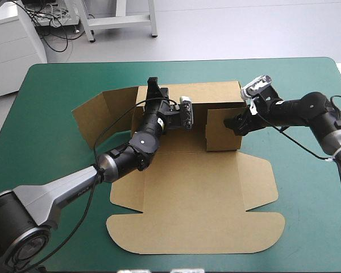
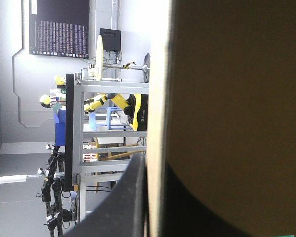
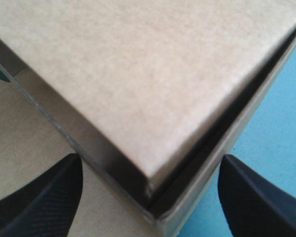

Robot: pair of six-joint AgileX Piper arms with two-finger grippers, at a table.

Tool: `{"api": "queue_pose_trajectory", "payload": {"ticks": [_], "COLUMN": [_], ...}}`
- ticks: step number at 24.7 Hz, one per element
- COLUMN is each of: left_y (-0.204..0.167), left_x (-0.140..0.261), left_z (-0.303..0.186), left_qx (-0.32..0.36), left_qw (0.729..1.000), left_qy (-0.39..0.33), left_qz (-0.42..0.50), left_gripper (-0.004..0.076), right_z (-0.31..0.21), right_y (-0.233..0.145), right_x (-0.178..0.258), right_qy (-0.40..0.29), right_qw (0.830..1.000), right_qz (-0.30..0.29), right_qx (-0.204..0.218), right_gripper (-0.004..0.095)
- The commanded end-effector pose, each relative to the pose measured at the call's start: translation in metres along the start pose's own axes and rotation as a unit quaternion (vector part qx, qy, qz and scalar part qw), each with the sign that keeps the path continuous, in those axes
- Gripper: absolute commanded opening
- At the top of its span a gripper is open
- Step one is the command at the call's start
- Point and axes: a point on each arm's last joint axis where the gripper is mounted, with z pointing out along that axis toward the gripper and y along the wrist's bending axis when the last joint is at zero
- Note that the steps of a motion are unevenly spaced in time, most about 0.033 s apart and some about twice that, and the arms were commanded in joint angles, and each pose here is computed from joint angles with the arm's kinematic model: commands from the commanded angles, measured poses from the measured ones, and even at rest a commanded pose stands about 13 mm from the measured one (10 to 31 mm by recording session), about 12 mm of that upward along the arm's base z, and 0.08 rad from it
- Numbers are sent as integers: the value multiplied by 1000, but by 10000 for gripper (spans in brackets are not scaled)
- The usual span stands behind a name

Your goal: Fold the box

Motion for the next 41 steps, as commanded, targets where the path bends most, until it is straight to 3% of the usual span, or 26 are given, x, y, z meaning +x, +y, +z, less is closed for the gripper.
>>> {"api": "queue_pose_trajectory", "payload": {"ticks": [1,5,12,21,29,37,41], "left_y": [38,43,34,30,29,35,39], "left_x": [-6,-9,-11,-12,-15,-37,-48], "left_z": [-15,-15,-8,-5,-6,-32,-51], "left_qx": [-65,-69,-55,-52,-45,-52,-42], "left_qw": [998,997,998,998,998,996,993], "left_qy": [-16,-26,-26,-25,-37,-75,-96], "left_qz": [-9,-17,-13,-6,-5,-19,-53], "left_gripper": [-32,-32,-32,-32,-6,303,327], "right_z": [-14,-3,4,5,4,4,4], "right_y": [4,-1,-15,-11,-11,-13,-13], "right_x": [-19,-15,-17,-17,-18,-20,-21], "right_qy": [-56,-50,-73,-74,-80,-91,-96], "right_qw": [998,998,994,995,994,993,992], "right_qz": [-1,15,30,41,48,57,63], "right_qx": [26,24,71,49,49,56,57], "right_gripper": [697,690,494,-12,-22,-22,-22]}}
